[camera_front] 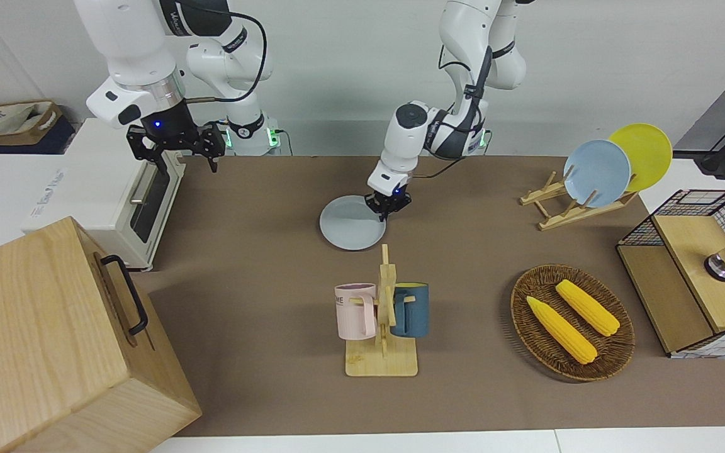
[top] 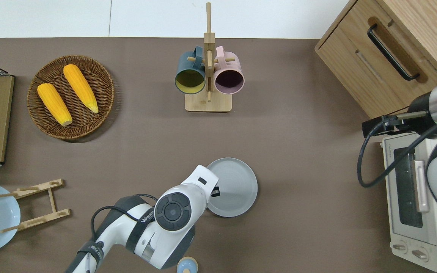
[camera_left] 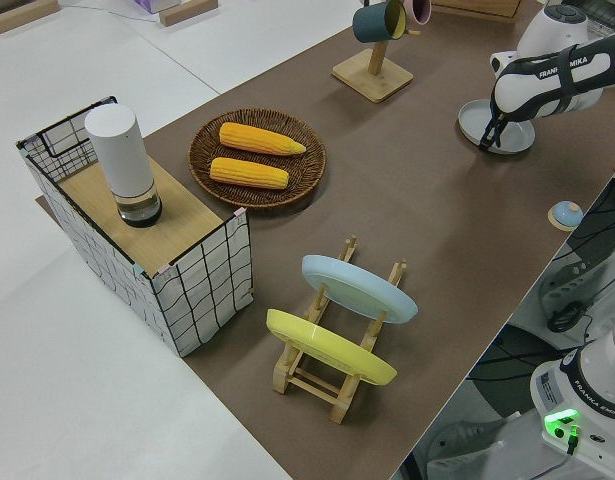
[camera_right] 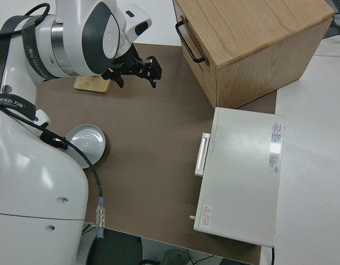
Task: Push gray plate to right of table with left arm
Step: 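Push the gray plate with the left gripper toward the toaster oven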
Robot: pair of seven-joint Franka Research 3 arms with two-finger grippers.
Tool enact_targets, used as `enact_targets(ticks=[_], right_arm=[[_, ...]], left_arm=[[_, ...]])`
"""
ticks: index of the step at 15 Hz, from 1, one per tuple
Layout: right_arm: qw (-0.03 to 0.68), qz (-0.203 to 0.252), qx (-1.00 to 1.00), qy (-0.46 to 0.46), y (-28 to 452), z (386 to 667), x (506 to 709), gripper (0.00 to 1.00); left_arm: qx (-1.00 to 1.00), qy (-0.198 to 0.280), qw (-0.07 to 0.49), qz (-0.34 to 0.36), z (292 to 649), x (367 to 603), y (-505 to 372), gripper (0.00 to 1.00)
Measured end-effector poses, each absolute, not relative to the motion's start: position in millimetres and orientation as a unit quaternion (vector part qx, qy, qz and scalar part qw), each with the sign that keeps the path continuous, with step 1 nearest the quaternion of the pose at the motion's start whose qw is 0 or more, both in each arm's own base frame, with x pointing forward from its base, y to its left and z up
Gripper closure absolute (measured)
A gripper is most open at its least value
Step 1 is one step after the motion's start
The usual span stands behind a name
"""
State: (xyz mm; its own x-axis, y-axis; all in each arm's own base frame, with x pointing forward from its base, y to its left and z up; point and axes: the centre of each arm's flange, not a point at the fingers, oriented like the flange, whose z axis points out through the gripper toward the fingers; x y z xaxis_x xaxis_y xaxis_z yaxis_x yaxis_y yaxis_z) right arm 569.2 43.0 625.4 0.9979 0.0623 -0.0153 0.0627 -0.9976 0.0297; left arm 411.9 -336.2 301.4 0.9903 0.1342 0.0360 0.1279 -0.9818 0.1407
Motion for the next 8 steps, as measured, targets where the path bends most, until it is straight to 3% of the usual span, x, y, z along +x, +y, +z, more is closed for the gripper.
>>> enact_targets(ticks=[8], right_arm=[[0.015, -0.007, 0.999, 0.031, 43.0, 625.4, 569.2, 0.01]], left_arm=[[0.990, 0.096, 0.099, 0.022, 301.0, 405.9, -434.1, 0.99]])
